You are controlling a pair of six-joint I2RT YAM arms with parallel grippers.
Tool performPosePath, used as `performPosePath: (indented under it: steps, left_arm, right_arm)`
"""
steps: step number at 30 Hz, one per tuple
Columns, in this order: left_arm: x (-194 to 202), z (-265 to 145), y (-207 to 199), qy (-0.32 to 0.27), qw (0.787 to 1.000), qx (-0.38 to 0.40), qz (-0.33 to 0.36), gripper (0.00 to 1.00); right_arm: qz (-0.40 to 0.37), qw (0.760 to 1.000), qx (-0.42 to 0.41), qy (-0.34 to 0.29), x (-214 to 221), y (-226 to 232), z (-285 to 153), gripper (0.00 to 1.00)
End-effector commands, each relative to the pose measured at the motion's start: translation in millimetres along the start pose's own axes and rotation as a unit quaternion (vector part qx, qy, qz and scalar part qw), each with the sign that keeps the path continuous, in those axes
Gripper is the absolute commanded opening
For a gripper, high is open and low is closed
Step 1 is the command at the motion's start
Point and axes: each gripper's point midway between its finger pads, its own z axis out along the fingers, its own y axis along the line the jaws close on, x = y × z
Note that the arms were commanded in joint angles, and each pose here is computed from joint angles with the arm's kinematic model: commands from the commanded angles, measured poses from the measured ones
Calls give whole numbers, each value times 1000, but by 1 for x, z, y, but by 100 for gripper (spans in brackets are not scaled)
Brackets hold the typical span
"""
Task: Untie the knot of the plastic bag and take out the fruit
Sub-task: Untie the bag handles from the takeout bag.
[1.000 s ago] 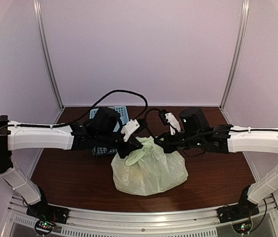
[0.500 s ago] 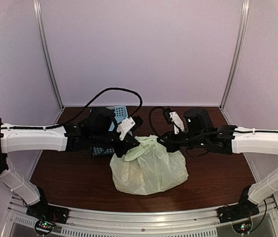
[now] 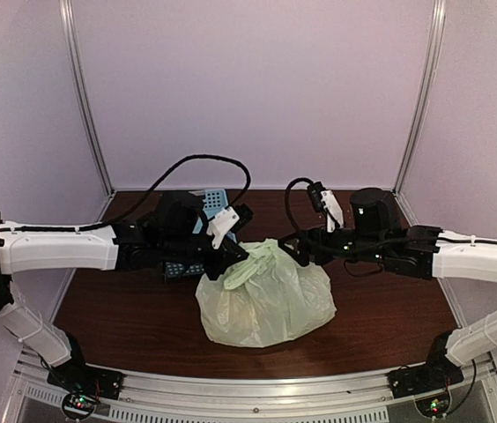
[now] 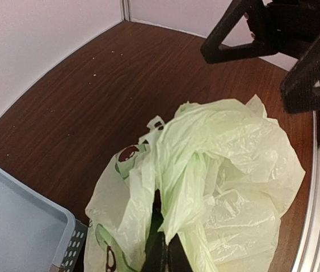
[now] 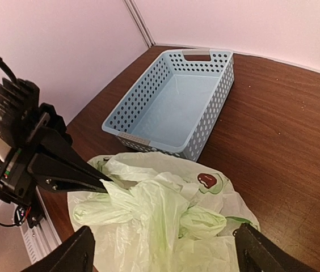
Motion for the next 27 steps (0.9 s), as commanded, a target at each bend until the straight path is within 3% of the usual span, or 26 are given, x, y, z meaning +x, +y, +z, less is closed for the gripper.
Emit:
performPosePath:
  steps: [1,8,15,27]
  left_arm:
    - [-10,-4,-5,-22,1000,11,-15,0]
    - [-10,-8,-10,-30,999,26,-15,0]
    - [-11,-10,-12,-29,999,29,-12,0]
    - [-12,-9,-12,-32,999,30,-16,0]
  right_arm:
    - [-1,1000,10,-23,-23,-8,-7,88]
    - [-23,999,-16,46,-19,-2,7,77]
    - [-44,994,-38,90,-10,6,20,77]
    - [-41,989,-74,119,7,20,40,55]
